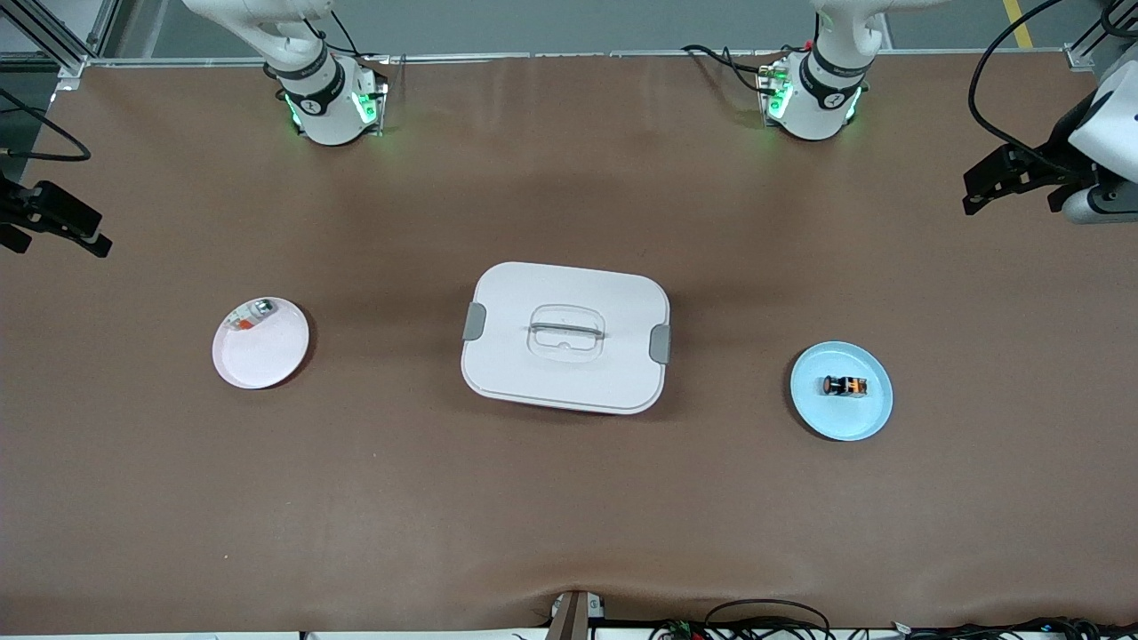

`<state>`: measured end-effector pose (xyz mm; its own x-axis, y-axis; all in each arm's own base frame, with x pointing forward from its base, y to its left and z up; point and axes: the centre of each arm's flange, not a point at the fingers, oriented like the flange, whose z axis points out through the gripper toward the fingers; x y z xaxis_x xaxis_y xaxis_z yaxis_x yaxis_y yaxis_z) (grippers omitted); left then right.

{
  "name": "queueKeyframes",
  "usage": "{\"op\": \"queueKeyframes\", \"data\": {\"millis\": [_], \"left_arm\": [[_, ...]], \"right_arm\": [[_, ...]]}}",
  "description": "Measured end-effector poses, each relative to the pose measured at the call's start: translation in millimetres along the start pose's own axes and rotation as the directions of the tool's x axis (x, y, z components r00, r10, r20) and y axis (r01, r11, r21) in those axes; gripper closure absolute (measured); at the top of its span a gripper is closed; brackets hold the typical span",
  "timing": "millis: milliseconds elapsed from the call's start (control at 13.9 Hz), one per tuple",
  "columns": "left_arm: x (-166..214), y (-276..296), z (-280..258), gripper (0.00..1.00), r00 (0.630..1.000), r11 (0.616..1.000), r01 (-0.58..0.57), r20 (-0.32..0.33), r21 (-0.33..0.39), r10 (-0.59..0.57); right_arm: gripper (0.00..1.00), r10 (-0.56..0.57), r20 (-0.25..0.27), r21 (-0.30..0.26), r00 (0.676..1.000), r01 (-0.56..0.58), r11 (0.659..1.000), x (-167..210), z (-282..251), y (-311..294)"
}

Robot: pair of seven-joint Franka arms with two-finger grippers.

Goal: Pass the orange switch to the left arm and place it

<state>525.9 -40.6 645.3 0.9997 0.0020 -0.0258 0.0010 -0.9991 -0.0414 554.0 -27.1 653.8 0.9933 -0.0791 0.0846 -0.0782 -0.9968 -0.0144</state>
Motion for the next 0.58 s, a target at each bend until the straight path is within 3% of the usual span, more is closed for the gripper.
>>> {"op": "queueKeyframes", "data": {"millis": [577], "left_arm": [[-2.6,1.1,-3.1,0.0,1.0,1.0,-0.001,0.011,0.001,0.001]], "right_arm": [[0.0,-0.002,0.024,-0.015,1.0,0.003,1.0,-2.1,2.9,0.5]]}}
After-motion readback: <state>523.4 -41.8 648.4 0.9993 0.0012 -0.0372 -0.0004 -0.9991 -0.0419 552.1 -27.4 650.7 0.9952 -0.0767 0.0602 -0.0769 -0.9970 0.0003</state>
